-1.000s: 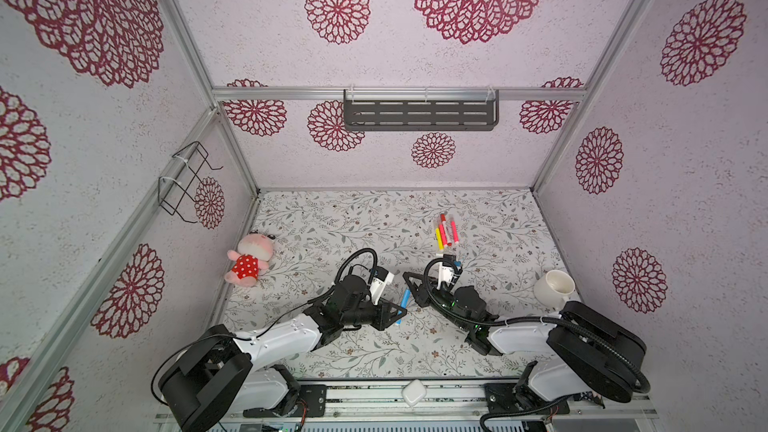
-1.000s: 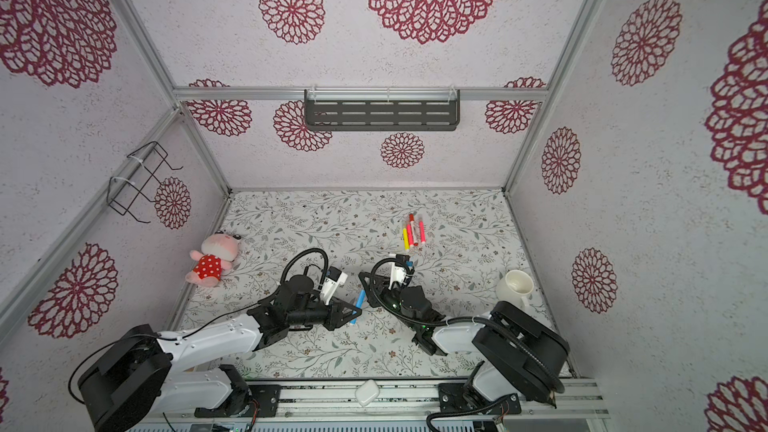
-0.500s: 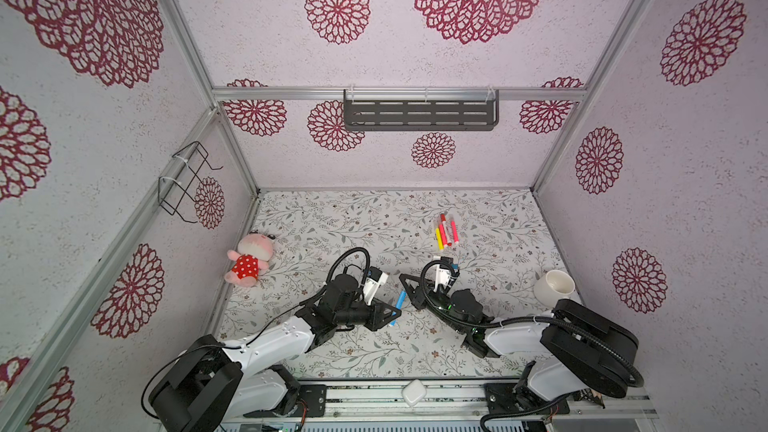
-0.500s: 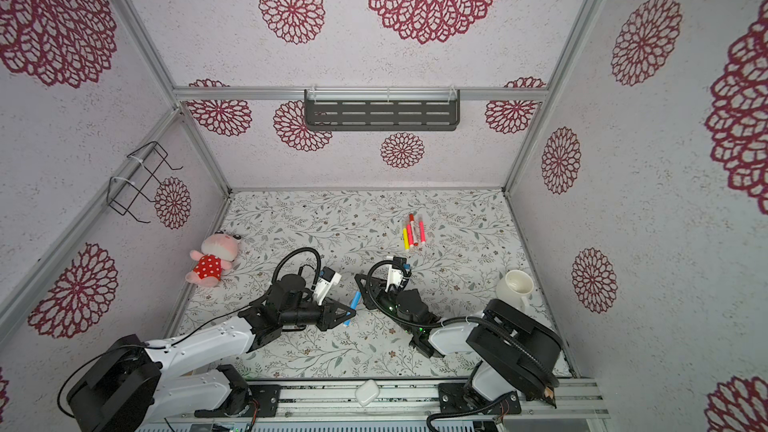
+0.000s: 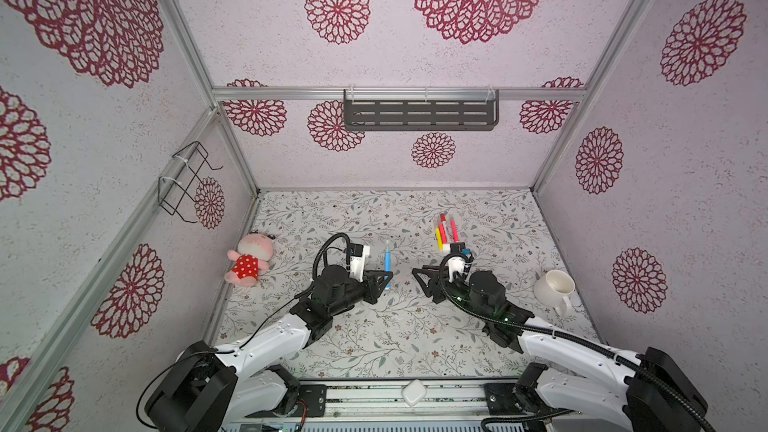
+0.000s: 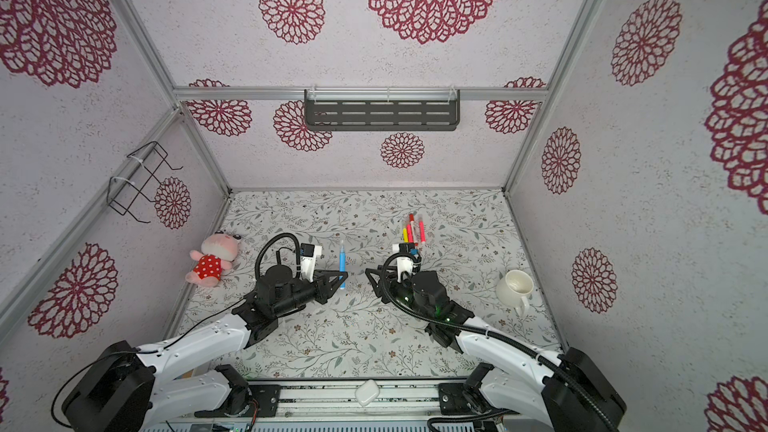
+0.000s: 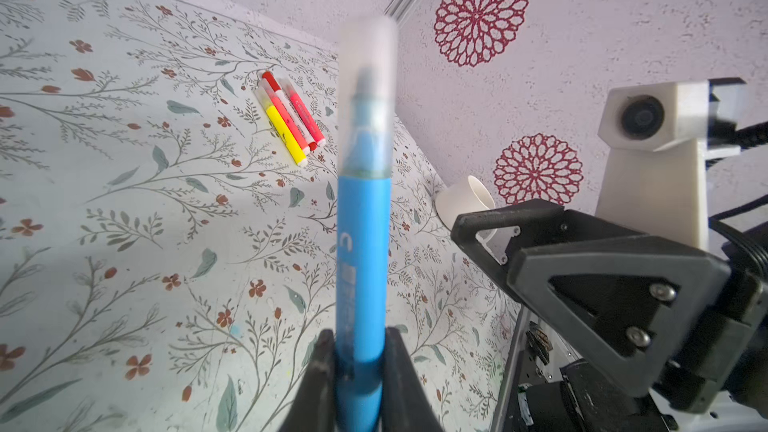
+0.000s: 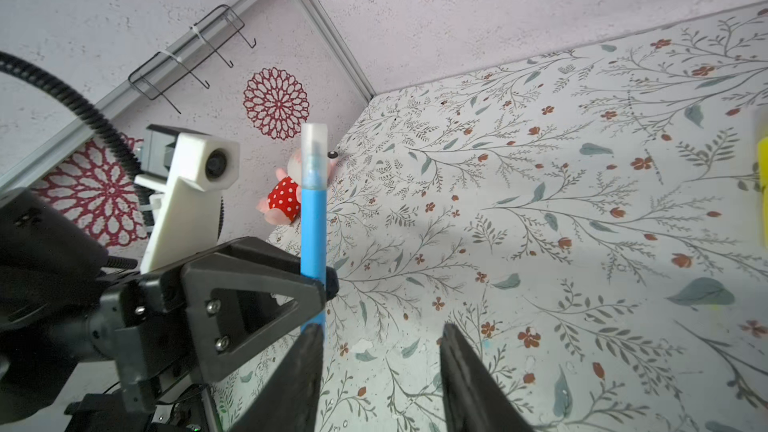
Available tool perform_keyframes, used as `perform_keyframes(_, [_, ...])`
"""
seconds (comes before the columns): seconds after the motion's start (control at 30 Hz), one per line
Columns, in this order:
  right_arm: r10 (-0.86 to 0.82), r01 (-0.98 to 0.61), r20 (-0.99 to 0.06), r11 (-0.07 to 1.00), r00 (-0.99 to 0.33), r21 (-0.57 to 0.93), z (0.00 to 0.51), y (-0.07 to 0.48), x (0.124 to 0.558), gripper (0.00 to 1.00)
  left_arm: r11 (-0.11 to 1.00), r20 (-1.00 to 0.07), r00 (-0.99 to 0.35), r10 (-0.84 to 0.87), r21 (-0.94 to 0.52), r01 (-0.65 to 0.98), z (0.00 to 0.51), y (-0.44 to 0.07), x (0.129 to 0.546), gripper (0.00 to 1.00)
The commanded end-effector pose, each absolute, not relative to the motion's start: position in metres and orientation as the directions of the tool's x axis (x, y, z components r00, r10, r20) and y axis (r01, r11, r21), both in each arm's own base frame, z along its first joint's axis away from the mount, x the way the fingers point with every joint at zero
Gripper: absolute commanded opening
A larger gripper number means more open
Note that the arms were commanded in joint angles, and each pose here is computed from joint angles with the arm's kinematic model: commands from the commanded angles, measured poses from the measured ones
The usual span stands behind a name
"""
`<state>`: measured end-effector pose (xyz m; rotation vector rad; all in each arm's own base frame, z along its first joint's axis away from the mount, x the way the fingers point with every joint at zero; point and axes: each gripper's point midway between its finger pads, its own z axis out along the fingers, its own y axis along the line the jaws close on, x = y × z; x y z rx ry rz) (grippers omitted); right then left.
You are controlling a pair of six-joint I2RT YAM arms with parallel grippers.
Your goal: Insert the pens into the pen caps
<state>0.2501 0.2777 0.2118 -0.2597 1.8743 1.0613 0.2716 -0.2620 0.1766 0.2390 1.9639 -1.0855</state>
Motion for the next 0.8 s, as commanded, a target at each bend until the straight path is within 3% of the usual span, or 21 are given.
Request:
perform_keyframes(0.0, [0.189, -0.628, -0.811, 0.546, -0.553, 0.555, 0.216, 0.293, 0.242, 0.47, 0.608, -0.776, -0.577, -0.256, -0.593, 0.528, 0.188, -0.262, 0.276, 0.00])
perform_keyframes(0.43, [0.182, -0.662, -0.834, 0.530, -0.522, 0.530, 0.246, 0.312, 0.266, 0.42, 0.593, -0.782, -0.580, -0.227, -0.583, 0.555, 0.184, -0.280, 0.274, 0.00])
perform_keyframes(0.77, [0.156, -0.660, -0.799, 0.484, -0.581, 0.575, 0.232, 0.334, 0.274, 0.36, 0.580, -0.784, -0.579, -0.224, -0.585, 0.567, 0.185, -0.286, 0.271, 0.00])
